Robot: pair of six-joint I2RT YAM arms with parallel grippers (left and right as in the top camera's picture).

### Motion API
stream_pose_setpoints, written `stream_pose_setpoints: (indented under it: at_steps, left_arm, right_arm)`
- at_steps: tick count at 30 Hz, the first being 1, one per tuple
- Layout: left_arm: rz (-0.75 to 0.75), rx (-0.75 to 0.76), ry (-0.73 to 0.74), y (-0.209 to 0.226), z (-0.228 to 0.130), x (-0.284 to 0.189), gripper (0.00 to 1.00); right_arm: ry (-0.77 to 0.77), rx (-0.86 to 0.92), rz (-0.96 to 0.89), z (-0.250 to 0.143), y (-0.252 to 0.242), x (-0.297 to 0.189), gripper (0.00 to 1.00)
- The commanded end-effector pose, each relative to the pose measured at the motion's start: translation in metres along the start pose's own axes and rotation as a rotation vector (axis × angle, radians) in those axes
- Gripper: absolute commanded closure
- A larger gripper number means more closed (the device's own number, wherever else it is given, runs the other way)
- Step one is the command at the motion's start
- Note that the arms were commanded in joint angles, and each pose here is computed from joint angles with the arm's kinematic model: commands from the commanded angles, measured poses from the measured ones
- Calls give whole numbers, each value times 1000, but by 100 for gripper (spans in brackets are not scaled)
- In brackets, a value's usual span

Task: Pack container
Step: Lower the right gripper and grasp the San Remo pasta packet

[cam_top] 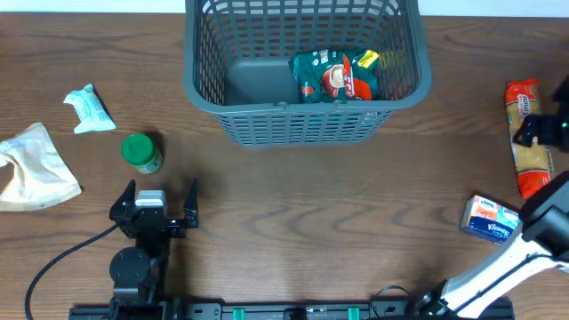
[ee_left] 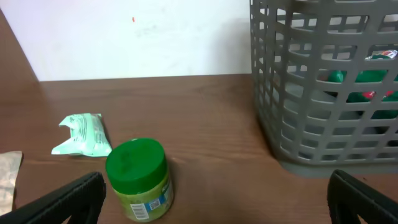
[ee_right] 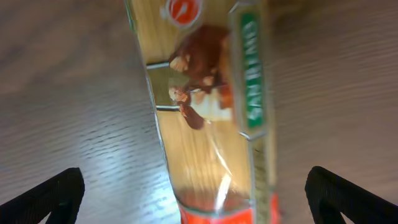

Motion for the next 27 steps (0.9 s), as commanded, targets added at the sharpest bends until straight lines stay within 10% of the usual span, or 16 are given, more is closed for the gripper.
stream_pose_setpoints:
  at_steps: [1, 27]
  left_arm:
    - [7, 12, 39, 0, -16, 2, 1]
    - [7, 12, 39, 0, -16, 2, 2]
  right_arm:
    - [48, -25, 45, -4, 10, 26, 1]
    - [4, -56, 32, 7, 4, 48, 1]
Point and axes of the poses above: each gripper's point midway between its finger pads, its own x axis out along the fingers, its own y axis along the line the jaws close on, z = x × y, the point moved 3 cm from there along -x, back along the fingers, and after that the axes turned 3 degrees about x, right-handed, at the moved point
